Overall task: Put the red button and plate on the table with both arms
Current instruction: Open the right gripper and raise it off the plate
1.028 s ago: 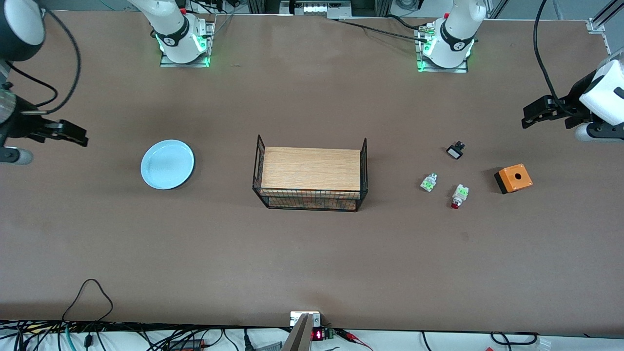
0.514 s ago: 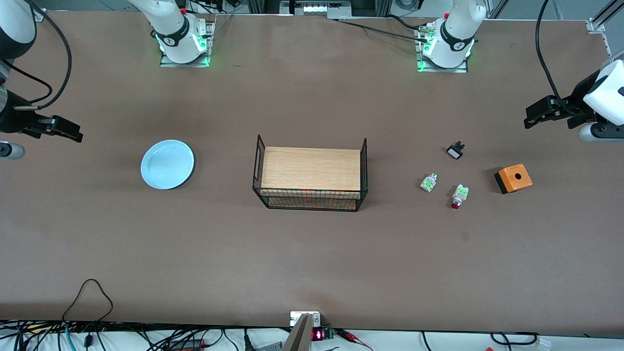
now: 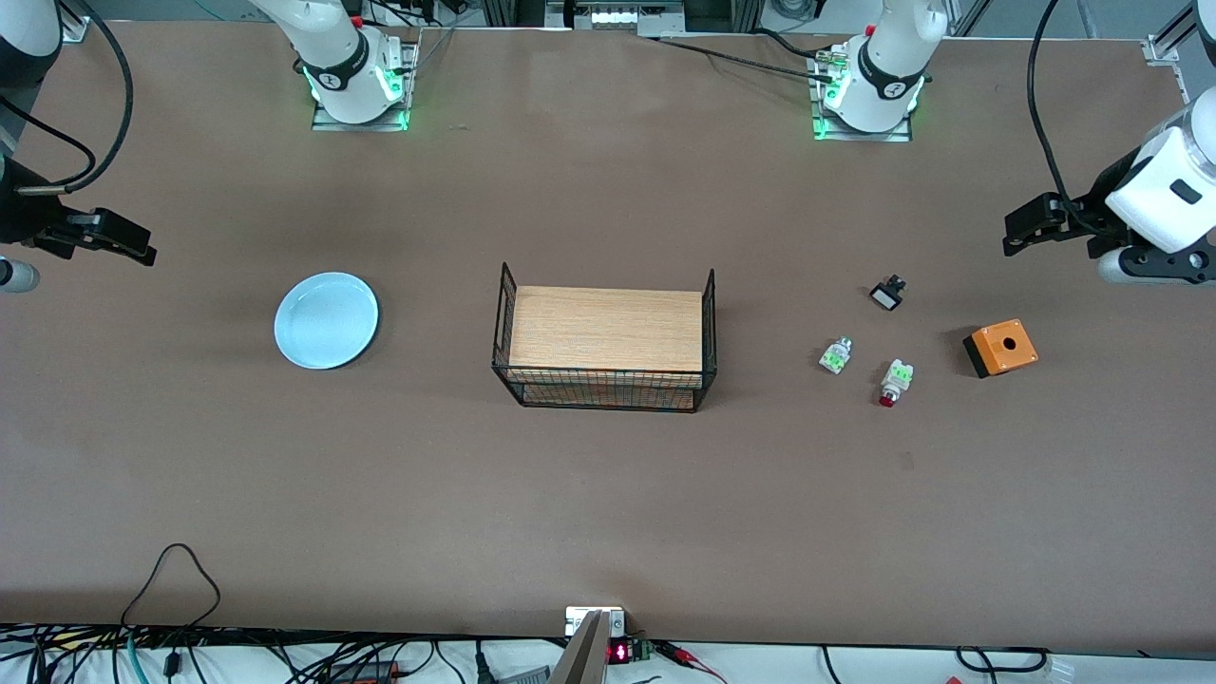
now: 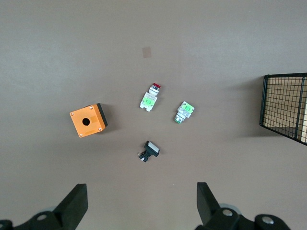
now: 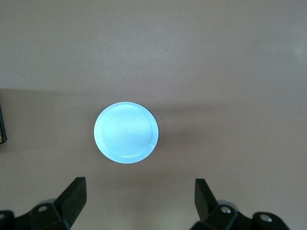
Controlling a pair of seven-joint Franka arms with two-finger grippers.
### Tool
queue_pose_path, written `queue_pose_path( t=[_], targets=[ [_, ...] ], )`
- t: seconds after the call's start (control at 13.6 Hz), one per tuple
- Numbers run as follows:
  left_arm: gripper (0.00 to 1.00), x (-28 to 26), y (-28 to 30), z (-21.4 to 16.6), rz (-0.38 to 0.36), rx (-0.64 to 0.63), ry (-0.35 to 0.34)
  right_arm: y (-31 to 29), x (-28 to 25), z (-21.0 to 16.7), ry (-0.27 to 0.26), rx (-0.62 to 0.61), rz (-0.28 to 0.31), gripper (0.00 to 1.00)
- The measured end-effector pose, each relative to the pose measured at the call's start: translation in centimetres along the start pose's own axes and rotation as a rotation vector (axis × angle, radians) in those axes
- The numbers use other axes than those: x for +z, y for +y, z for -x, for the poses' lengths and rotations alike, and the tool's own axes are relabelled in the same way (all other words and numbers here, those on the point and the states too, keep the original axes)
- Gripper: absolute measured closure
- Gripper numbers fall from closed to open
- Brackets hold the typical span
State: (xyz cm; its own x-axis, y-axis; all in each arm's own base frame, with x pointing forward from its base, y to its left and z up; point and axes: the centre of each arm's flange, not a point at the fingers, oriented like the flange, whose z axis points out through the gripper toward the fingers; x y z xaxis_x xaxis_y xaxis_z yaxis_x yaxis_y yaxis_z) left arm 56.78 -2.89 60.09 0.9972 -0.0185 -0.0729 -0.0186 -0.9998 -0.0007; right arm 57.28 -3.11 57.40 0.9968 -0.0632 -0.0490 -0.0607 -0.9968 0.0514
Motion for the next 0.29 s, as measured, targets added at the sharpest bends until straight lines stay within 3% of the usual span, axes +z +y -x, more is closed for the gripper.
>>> queue_pose_path(
  t=[0.29],
  targets=[
    [0.00,-0.34,-0.12,0.00,0.000,-0.002,0.007,0.01,-0.36,-0.01,0.007,0.000,0.000,0.00]
  ],
)
